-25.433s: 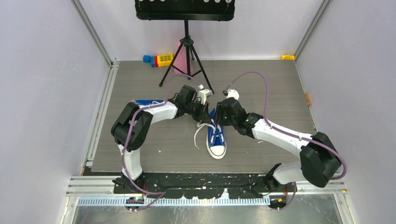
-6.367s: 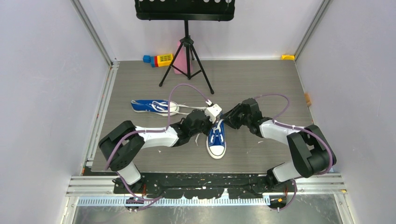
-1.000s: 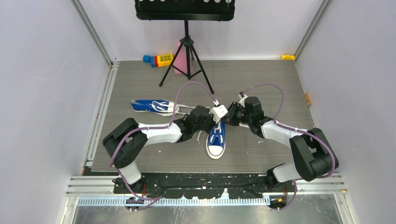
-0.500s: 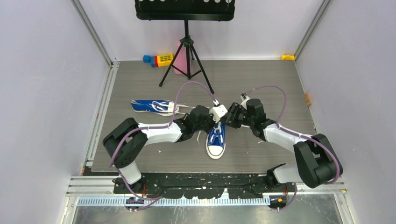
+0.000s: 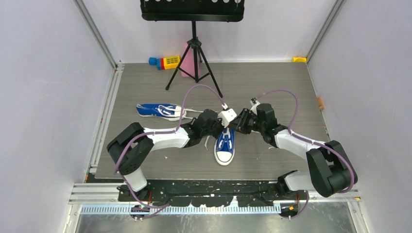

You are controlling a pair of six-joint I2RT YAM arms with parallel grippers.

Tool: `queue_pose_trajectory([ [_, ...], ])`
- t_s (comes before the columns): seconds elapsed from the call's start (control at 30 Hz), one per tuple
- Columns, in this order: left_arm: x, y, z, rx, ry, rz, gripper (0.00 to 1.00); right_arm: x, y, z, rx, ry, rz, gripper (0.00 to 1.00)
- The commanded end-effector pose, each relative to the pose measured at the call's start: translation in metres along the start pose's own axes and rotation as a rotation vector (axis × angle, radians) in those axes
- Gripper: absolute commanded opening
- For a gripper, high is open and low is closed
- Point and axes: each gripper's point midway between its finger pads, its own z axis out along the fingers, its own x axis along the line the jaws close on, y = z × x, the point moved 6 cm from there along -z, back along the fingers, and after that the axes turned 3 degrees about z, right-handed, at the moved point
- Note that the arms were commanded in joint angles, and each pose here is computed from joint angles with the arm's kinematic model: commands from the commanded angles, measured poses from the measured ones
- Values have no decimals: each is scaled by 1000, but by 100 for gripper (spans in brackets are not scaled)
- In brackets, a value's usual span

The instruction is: Tie the shoes

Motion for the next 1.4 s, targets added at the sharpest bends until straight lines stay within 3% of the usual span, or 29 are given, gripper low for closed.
queue_pose_trajectory([
  [0.0, 7, 25, 4, -86, 18, -7, 2, 9, 1, 0, 8, 54, -29, 26],
  [0.23, 8, 27, 2, -87, 27, -2, 7, 10, 3, 0, 2, 49, -32, 6],
  [0.33, 9, 27, 0, -83, 33, 2, 14, 10, 4, -1, -3, 43, -36, 0],
  [0.9, 13, 28, -39, -68, -3, -7, 44, 15, 8, -2, 21, 28, -118, 0],
  [1.23, 44, 12, -34, -150, -222, -159, 51, 17, 9, -1, 42, 30, -123, 0],
  [1.37, 52, 4, -36, -141, -287, -181, 45, 16, 8, 0, 49, 34, -125, 0],
])
